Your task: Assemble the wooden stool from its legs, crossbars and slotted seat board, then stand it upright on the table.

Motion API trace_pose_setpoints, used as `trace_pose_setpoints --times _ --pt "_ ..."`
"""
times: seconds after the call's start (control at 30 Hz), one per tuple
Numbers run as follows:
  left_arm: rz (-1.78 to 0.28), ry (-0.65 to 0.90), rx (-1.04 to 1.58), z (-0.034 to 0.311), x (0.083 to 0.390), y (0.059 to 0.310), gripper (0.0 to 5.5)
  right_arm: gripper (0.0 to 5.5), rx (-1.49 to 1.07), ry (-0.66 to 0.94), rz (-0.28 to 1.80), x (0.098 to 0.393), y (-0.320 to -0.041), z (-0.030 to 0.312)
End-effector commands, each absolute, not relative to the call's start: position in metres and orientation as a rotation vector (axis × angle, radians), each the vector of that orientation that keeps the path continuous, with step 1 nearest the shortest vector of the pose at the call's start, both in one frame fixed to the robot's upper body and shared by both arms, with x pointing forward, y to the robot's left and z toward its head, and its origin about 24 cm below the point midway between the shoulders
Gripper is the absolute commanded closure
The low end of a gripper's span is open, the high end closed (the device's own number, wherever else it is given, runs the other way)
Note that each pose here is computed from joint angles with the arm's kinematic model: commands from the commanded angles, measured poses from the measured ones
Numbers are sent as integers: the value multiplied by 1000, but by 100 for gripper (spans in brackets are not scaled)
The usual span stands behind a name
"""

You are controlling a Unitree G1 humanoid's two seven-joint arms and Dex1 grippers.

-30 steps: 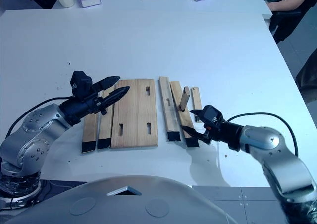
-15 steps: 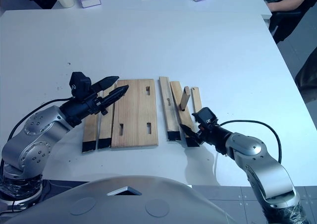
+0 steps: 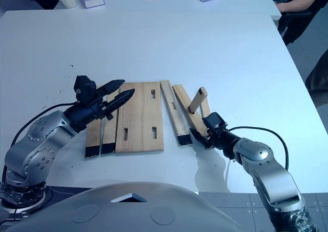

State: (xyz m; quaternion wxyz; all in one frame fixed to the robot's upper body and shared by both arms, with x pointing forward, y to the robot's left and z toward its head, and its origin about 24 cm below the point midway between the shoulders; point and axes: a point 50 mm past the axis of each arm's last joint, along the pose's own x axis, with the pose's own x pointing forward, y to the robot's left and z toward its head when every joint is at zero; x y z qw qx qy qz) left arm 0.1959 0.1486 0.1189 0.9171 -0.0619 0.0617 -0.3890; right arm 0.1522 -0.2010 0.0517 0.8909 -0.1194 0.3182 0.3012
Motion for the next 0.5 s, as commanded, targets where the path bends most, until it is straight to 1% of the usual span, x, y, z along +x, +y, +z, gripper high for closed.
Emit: trace_pose_setpoints --times 0.03,0.27,0.37,0.5 --pt "-790 117 -124 118 197 146 293 254 -256 707 615 153 -208 45" --pt "-787 109 -125 117 197 145 293 343 -264 768 631 149 -212 34" --pt "-787 109 -125 117 196 144 293 344 -265 775 628 148 -214 31" --pt "-779 106 -120 118 197 146 293 344 -255 744 618 155 -214 34"
